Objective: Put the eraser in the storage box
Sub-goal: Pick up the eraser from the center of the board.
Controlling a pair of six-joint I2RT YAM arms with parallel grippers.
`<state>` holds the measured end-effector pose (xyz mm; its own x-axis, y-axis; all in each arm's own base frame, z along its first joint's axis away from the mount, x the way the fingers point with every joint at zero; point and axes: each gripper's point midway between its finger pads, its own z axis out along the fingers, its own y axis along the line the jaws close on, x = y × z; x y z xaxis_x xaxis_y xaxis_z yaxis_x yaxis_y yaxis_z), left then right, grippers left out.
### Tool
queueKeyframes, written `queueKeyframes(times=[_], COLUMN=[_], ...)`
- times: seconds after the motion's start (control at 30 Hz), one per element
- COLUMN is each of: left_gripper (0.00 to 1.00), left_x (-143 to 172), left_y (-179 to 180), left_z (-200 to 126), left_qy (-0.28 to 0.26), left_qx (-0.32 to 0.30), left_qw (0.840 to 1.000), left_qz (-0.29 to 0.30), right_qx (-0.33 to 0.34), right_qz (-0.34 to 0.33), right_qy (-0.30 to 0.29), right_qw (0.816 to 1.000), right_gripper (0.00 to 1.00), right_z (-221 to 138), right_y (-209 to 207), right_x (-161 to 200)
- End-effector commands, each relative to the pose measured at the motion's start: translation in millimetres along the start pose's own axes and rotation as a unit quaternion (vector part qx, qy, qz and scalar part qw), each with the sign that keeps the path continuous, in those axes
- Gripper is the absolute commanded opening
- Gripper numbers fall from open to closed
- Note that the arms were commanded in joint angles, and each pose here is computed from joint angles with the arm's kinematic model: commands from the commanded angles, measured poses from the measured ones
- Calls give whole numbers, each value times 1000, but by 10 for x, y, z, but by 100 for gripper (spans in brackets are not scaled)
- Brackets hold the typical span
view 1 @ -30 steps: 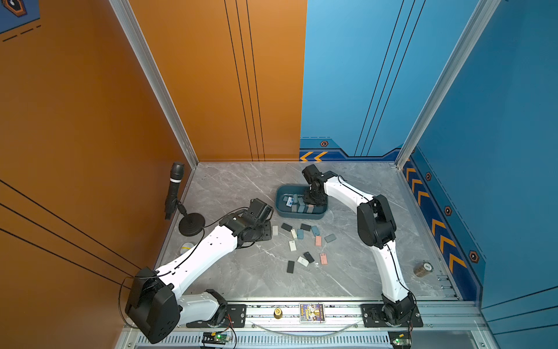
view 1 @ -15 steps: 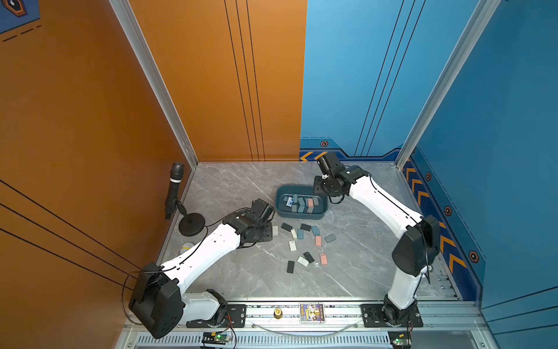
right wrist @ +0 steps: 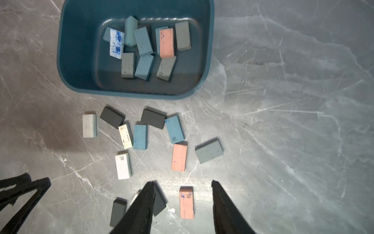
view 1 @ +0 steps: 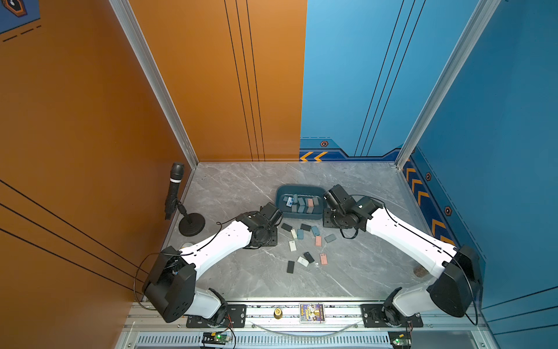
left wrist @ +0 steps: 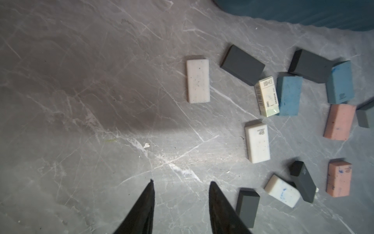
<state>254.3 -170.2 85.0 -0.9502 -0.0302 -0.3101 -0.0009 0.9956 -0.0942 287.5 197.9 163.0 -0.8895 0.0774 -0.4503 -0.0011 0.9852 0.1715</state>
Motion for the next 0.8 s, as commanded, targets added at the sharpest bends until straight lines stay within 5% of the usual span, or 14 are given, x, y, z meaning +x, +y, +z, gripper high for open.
queueKeyframes(times=[0.0, 0.43, 0.77], left_gripper=[47, 56, 57], left_x=[18, -167, -317], left_y=[-81, -235, -205], left_z=[63, 337, 533], left_qy=[15, 35, 48], left_qx=[4, -14, -27], left_qw=[1000, 999, 998], left_qz=[13, 38, 26], right_qx=[-8, -12, -4], right_qz=[28, 57, 58], right_qy=[-9, 22, 20], right_qw=[1000, 998, 998], right_gripper=[48, 48, 48], right_z=[-32, 107, 96], right_y=[-16, -137, -181], right_x=[166, 732, 766])
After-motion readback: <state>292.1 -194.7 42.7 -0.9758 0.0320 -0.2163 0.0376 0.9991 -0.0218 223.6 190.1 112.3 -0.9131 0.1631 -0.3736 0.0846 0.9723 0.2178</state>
